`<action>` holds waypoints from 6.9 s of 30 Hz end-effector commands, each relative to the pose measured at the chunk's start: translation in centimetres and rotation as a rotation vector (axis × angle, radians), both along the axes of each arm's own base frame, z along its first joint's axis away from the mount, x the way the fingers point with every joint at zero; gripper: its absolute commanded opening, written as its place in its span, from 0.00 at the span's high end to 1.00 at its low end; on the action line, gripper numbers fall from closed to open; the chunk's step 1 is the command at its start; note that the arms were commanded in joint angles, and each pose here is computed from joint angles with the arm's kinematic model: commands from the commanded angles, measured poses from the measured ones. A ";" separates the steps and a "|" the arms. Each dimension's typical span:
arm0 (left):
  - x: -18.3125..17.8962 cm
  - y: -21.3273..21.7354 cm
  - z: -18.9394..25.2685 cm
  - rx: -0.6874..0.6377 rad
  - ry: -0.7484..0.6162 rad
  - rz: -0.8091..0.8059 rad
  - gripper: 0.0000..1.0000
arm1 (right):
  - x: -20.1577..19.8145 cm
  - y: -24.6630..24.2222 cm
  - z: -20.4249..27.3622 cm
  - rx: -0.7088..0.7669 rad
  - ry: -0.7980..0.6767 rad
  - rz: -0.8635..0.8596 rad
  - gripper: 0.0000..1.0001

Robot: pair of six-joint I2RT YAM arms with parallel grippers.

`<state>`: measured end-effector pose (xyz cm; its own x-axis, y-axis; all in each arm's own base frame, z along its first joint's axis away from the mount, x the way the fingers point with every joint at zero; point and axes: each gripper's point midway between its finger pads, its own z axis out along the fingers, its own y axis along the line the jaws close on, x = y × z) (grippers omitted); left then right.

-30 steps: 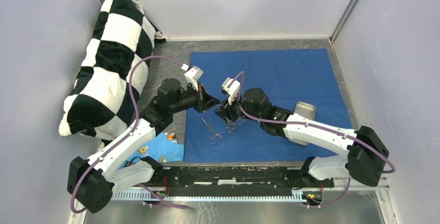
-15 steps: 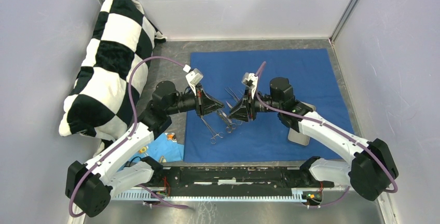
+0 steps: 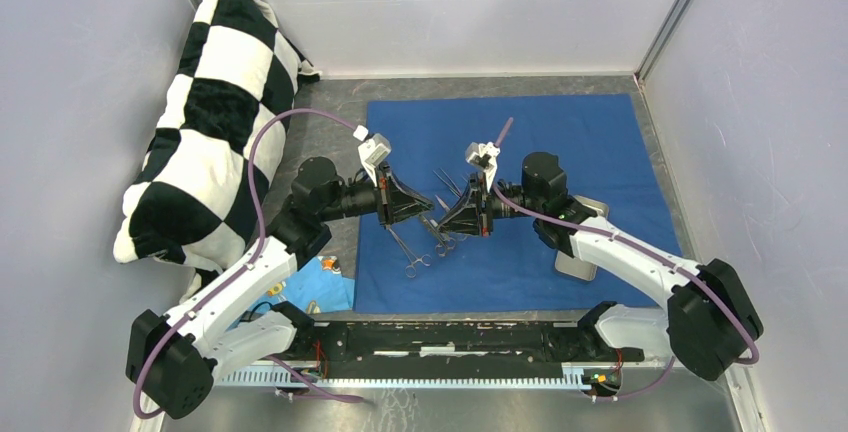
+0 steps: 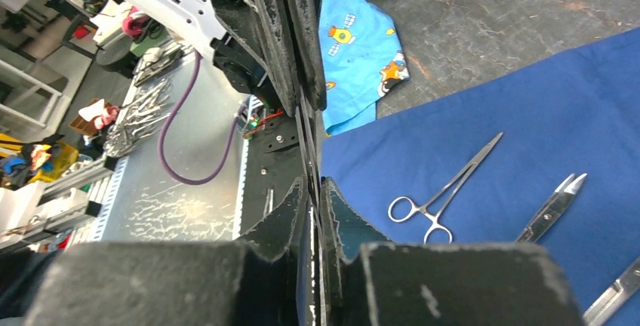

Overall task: Open and lay out the surgical kit
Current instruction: Place the medical item in the surgical kit, then reset both arms

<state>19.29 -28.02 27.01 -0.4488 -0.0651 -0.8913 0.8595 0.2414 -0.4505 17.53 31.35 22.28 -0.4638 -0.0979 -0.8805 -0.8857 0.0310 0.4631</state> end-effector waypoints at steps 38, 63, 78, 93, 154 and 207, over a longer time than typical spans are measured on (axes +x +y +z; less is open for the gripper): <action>8.2 7.5 -3.0 0.261 0.063 0.669 0.09 | 22.5 -12.0 -13.7 -1.055 -0.140 -0.806 1.00; 8.1 7.0 -3.3 0.259 0.073 0.646 0.09 | 23.5 -11.3 -16.7 -1.053 -0.095 -0.746 0.99; 8.1 7.0 -3.3 0.260 0.072 0.646 0.09 | 25.6 -10.7 -16.0 -1.054 -0.116 -0.748 0.96; 8.2 6.8 -3.6 0.262 0.078 0.639 0.08 | 26.8 -9.7 -16.8 -1.044 -0.098 -0.722 0.95; 8.0 6.3 -3.7 0.256 0.086 0.612 0.08 | 25.5 -10.5 -16.1 -1.068 -0.075 -0.722 0.75; 5.2 15.0 11.7 0.115 -0.120 0.940 0.00 | 2.9 -26.7 22.7 -0.058 -0.522 -1.410 0.02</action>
